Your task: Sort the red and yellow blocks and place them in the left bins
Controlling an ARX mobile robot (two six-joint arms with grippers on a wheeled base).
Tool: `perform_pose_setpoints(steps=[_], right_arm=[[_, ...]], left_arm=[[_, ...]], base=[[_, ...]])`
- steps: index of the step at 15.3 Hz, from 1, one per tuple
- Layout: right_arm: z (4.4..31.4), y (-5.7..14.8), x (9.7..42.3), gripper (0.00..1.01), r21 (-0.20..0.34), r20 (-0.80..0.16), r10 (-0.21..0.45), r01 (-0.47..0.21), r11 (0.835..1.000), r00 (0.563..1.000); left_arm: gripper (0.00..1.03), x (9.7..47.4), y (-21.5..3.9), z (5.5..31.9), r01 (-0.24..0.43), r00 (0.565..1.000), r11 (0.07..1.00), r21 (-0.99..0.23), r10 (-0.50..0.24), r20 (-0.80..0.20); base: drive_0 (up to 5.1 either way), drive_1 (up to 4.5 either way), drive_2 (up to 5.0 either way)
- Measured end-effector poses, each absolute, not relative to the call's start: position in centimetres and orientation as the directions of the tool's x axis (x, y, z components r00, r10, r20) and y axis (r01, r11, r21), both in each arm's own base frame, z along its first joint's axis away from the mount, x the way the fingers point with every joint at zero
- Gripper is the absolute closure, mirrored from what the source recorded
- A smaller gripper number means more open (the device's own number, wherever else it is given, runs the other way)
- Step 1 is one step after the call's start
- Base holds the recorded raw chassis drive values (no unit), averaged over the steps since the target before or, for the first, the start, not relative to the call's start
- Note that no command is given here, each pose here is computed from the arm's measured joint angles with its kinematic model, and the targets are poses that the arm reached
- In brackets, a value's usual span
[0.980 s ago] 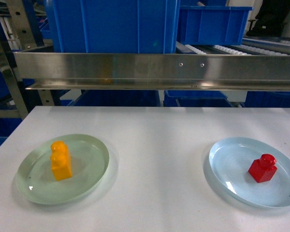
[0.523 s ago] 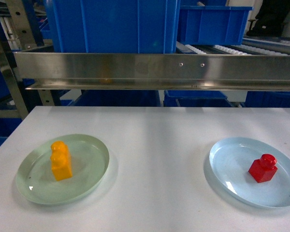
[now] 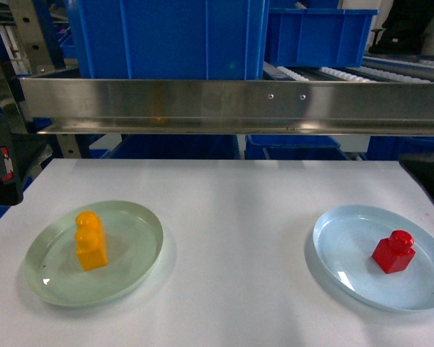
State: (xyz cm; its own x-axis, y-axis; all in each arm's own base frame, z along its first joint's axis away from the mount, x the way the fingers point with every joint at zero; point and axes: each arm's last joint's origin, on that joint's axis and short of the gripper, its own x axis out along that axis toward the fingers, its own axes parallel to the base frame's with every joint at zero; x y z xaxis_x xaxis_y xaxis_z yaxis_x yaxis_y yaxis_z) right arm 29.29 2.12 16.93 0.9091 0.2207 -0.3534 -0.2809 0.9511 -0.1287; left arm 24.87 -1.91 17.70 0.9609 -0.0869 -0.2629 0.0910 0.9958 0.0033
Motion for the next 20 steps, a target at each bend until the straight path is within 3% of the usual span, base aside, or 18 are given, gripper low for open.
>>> perform_pose_setpoints(steps=[6,12,16,20], right_arm=[[11.4,2.4,34.0,0.03,-0.141,-0.516,0.256,-0.376,0.916,0.817],[7.2,-0.9,35.7,0.03,-0.095,-0.584,0.211,-0.324,0.941,0.784],[6.9,0.2,35.8,0.03,-0.023,-0.569,0.267,-0.340,0.940,0.778],[4.7,0.6,34.8,0.03,0.042,-0.611,0.269,-0.310,0.950,0.744]], left_arm=[[0.05,24.9,-1.9,17.7,0.092,0.961,0.996,0.003,-0.088,-0.263],[0.05,24.9,-1.9,17.7,0.092,0.961,0.996,0.003,-0.088,-0.263],[0.05,24.9,-1.9,17.7,0.091,0.961,0.996,0.004,-0.087,-0.263],[0.05,24.9,-1.9,17.7,0.092,0.961,0.996,0.003,-0.088,-0.263]], base=[[0.0,0.00,0.0],[0.0,0.00,0.0],[0.0,0.00,0.0],[0.0,0.00,0.0]])
